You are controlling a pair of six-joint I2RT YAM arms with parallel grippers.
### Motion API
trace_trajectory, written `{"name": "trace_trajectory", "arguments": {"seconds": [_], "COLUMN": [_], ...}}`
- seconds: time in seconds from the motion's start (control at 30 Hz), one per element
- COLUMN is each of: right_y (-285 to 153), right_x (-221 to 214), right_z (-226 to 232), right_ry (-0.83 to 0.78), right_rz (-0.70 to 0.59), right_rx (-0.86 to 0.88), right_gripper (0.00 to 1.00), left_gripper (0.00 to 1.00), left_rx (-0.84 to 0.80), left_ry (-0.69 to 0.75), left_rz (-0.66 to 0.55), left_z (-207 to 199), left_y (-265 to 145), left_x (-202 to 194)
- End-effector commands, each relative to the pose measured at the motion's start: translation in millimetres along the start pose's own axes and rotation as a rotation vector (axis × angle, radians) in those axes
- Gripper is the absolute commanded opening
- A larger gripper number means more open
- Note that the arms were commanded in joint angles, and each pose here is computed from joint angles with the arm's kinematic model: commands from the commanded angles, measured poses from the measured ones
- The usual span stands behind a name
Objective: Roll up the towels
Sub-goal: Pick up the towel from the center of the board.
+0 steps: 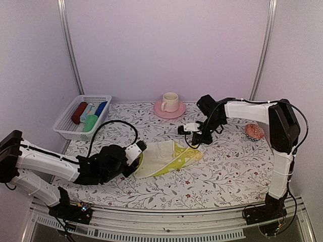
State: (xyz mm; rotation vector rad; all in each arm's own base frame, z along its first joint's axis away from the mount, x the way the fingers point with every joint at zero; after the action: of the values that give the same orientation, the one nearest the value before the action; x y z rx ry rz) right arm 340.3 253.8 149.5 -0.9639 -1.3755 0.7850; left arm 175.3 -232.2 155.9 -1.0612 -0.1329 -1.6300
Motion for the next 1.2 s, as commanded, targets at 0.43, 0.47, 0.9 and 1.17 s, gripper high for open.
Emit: {"name": "trace_trajectory", "arguments": {"seconds": [0.43,0.47,0.9,1.17], "right_y": [-45,-48,-88,-76], "right_x": [-25,-33,-84,-95], "right_z": [7,15,8,-3], "right_ry": [0.005,-0.019,-0.027,0.018], "right_rz": [0.086,0.115,0.268,0.303], "right_rx": [-0.101,-0.096,-0.325,-0.376], "right_gripper": [0.02,0.02,0.02,0.02], "left_gripper": [0.96,0.96,0.94,0.97], "left_rx": [0.063,0.060,-0.375,-0.784], "left_ry": [-0.176,-0.201,-0.265,-0.184], "left_rz": [0.010,0.015,0.041,-0.007], "left_z": [29,35,38,29], "left_y": [1,2,72,120], "left_x": [12,15,79,72]}}
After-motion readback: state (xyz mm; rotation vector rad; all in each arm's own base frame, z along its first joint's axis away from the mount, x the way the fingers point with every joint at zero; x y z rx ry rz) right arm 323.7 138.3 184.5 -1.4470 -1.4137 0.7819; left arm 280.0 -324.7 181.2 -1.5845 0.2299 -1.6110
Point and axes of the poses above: each gripper's point midway between its finger pads, its own y axis out along the fingers, its own z axis along the line the jaws close on, x = y × z, the point moved 9 cm from there along -y, back along the fingers, and after that the axes turned 9 degrees about y, right-handed, at the moved point
